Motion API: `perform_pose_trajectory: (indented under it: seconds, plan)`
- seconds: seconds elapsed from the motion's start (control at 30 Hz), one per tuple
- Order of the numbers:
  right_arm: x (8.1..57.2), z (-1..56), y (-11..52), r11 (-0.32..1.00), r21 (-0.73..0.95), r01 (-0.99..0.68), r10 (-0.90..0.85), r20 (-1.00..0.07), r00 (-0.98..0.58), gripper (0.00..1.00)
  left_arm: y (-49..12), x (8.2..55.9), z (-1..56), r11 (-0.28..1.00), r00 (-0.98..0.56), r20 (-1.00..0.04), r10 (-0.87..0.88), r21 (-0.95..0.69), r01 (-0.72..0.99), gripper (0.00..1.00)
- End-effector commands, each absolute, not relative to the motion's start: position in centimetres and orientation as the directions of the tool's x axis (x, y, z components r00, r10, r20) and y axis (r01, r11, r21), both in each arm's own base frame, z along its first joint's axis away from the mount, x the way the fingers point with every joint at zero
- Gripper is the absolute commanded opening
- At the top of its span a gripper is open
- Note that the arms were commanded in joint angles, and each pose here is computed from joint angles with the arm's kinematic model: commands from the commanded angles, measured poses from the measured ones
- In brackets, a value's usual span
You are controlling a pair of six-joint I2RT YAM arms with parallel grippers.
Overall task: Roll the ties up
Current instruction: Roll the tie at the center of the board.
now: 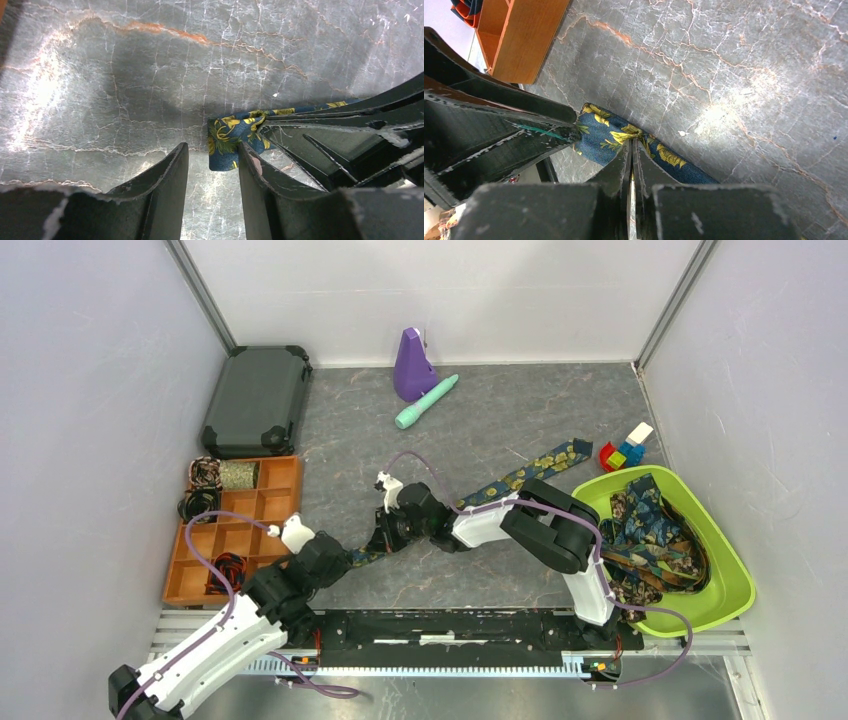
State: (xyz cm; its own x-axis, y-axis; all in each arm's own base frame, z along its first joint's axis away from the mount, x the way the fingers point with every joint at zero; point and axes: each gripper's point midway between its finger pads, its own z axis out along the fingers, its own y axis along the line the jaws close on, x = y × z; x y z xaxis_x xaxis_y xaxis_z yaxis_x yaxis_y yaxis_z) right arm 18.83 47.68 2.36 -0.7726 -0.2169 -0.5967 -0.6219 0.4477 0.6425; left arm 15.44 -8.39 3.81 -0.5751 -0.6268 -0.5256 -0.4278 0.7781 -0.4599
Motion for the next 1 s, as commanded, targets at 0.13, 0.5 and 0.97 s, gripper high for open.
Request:
perform_pose_trajectory:
  seconds: [0.13,0.5,0.97]
  plan:
    - [17.5,-2.0,45.6,0.503,0.623,-0.599,-0.275,-0.541,-0.795,0.03,-9.0,16.0,3.5,0.708,-0.523,-0.480,-0.704,-0.532,-0.464,0.48]
    - [17.6,-2.9,45.0,0.514,0.621,-0.591,-0.280,-0.530,-0.800,0.00,-9.1,16.1,2.8,0.638,-0.475,-0.427,-0.769,-0.553,-0.536,0.51]
    - [17.6,-3.0,44.6,0.508,0.630,-0.587,-0.280,-0.524,-0.804,0.00,-9.7,16.5,1.7,0.557,-0.424,-0.365,-0.829,-0.616,-0.557,0.45]
